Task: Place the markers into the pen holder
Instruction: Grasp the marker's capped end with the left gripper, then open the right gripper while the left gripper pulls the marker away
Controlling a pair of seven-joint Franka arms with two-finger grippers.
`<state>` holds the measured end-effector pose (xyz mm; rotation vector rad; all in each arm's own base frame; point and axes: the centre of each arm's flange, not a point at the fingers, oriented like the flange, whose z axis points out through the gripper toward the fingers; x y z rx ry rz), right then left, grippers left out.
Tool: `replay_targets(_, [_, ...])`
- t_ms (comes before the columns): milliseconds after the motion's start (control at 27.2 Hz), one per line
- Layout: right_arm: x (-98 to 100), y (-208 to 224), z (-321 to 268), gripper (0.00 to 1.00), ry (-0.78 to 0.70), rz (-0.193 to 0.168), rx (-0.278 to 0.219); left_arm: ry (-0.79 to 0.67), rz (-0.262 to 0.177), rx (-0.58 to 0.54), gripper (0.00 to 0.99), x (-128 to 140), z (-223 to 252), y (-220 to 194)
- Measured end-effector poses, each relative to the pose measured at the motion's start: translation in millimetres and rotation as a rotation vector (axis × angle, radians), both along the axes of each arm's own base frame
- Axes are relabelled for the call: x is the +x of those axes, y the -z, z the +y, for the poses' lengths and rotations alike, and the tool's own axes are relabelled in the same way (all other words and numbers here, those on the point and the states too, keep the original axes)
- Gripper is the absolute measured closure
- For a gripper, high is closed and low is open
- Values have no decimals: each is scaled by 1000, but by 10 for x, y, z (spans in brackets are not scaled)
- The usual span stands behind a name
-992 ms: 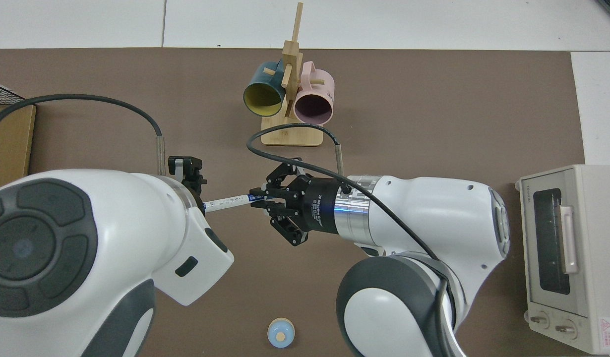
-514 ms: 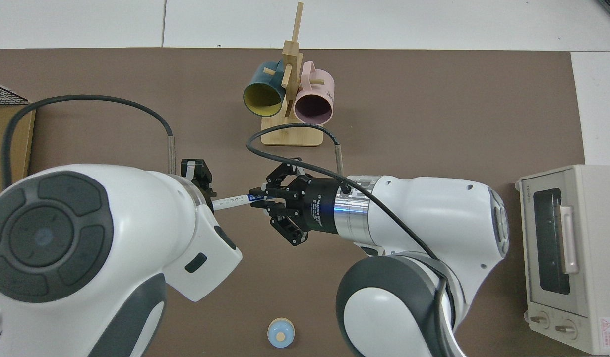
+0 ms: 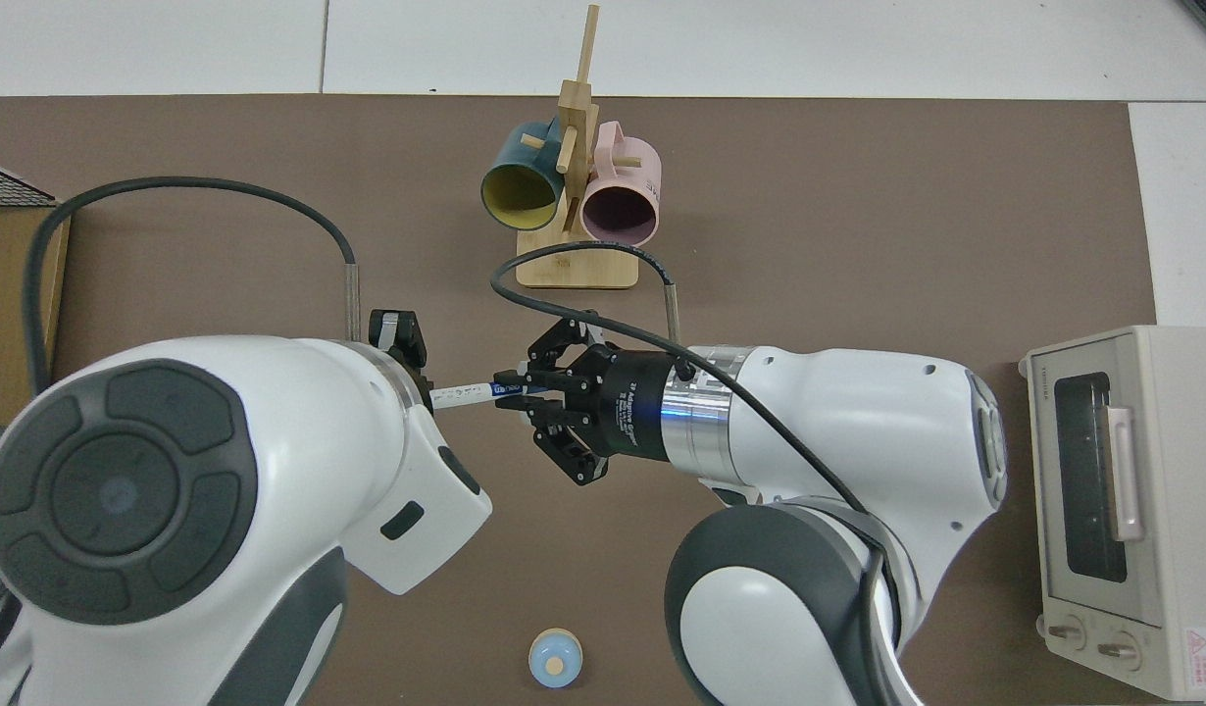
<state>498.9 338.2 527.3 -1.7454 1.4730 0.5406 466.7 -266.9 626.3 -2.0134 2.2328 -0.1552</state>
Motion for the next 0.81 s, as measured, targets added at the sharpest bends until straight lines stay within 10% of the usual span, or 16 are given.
replay_targets(147, [-8,4,13,775,2,7,1,1,-2,-1,793,3,-1,-1])
replay_targets(441, [-5,14,13,326,-9,-8,-24,-19,27,12,806,29,103,36])
replay_targets(588, [-5,19,9,53,-48,-62,-106,-78,62,26,806,141,410,75])
replay_targets(808, [2,78,-63,0,-167,-143,-294,-179,67,68,806,368,996,126])
